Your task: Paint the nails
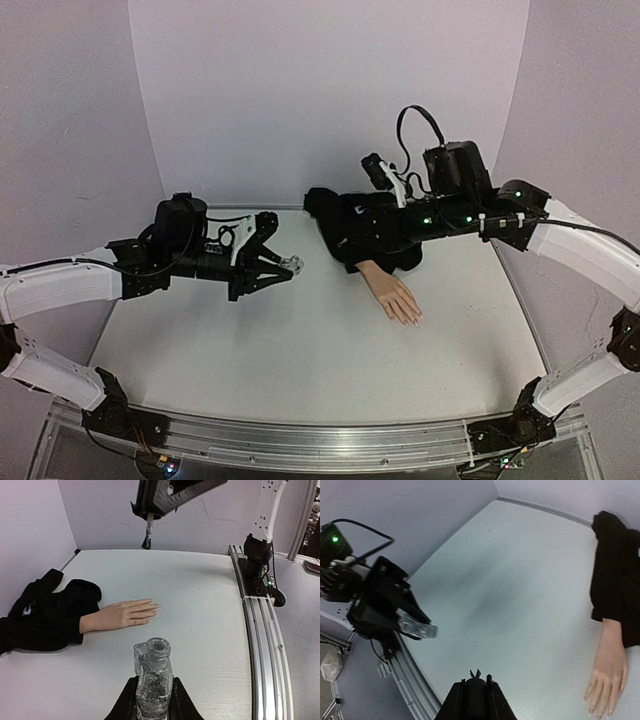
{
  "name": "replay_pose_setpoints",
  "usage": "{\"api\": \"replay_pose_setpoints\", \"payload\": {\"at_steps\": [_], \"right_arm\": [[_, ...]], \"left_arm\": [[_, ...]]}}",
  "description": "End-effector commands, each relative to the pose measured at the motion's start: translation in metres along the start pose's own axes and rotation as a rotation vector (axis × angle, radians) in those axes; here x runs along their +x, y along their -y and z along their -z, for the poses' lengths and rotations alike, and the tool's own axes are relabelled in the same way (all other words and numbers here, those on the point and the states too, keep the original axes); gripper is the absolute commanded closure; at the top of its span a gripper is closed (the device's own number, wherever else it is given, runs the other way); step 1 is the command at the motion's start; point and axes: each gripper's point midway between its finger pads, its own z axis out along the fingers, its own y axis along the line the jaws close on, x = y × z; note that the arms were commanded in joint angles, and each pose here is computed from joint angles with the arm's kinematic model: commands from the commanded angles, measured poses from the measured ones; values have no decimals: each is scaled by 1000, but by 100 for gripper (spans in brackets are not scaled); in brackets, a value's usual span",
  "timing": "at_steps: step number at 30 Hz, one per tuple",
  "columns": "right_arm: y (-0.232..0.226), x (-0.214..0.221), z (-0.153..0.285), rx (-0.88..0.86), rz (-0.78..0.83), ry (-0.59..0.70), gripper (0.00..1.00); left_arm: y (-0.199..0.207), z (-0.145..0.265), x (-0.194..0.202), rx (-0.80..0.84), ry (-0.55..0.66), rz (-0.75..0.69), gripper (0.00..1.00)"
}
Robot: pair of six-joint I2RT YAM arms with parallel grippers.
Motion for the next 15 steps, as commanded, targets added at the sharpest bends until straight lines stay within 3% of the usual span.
{"api": "replay_pose_setpoints", "payload": {"at_steps": [1, 15], "right_arm": [[-45, -20, -5, -147, 71, 19, 100], [-75, -11, -32, -207, 107, -88, 100]], "left_arm": [[16, 11, -14, 49, 28, -63, 100], [16, 9, -8, 39, 23, -58, 100]]}}
